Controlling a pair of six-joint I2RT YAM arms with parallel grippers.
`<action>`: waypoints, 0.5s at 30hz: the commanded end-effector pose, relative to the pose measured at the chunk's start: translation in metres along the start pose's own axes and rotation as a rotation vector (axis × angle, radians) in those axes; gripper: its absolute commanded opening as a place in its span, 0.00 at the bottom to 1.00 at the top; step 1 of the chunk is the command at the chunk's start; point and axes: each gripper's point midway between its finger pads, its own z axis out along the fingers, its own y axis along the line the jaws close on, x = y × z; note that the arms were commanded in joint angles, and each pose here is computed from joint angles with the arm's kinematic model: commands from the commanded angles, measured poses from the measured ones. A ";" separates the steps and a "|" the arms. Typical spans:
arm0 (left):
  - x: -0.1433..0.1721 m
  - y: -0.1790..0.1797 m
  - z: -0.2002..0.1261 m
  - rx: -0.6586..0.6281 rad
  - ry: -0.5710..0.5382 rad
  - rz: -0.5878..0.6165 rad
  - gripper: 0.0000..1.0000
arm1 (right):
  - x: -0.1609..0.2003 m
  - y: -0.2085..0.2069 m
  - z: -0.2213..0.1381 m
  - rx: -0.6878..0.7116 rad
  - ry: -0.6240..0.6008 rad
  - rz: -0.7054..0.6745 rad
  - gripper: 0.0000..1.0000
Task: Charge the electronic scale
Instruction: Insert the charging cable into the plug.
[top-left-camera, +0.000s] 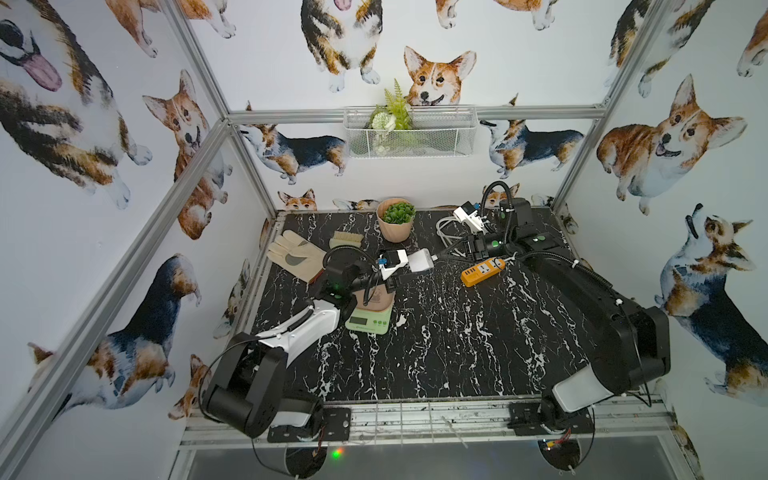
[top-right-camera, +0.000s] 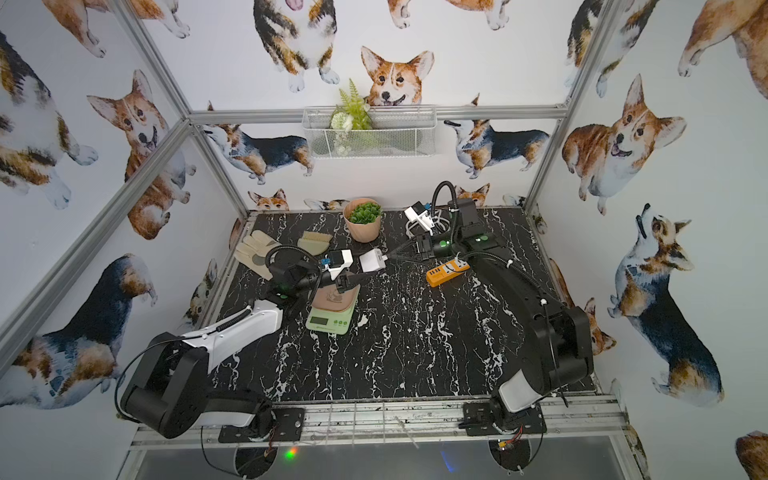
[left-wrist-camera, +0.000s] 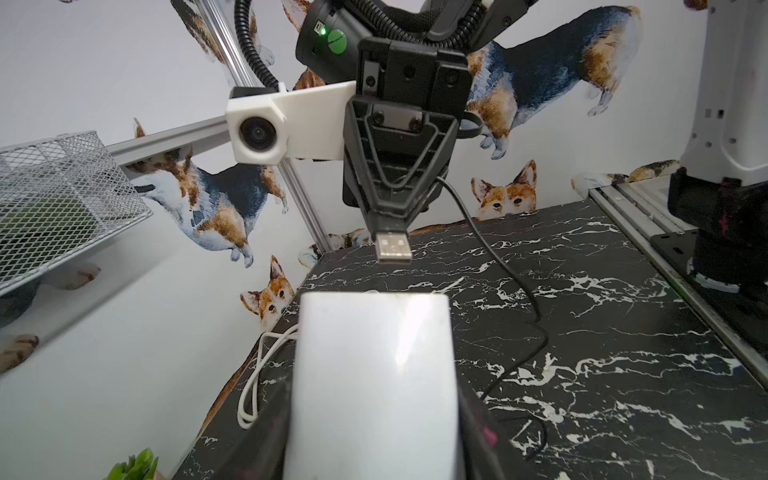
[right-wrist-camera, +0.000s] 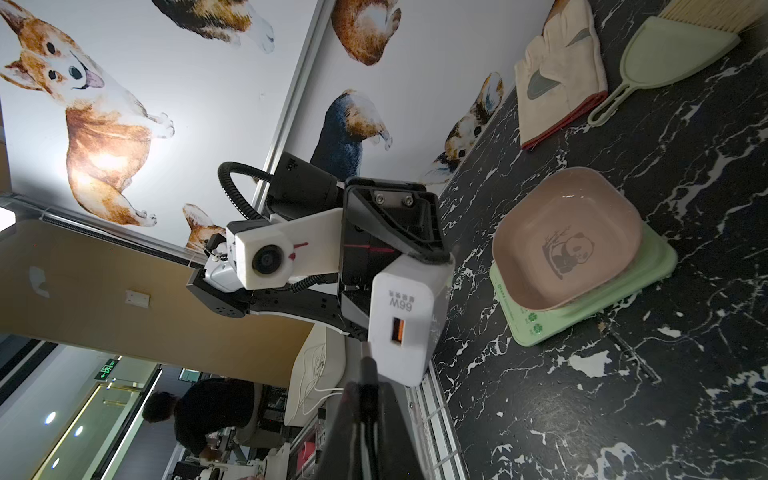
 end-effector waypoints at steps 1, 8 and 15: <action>-0.009 -0.001 -0.001 0.009 -0.026 0.057 0.00 | -0.005 -0.003 0.003 0.016 -0.013 -0.008 0.00; -0.008 -0.002 -0.003 0.010 -0.016 0.057 0.00 | -0.006 -0.008 0.009 0.035 -0.009 0.003 0.00; -0.008 -0.003 -0.002 0.015 -0.012 0.052 0.00 | -0.006 -0.012 0.011 0.059 -0.013 0.008 0.00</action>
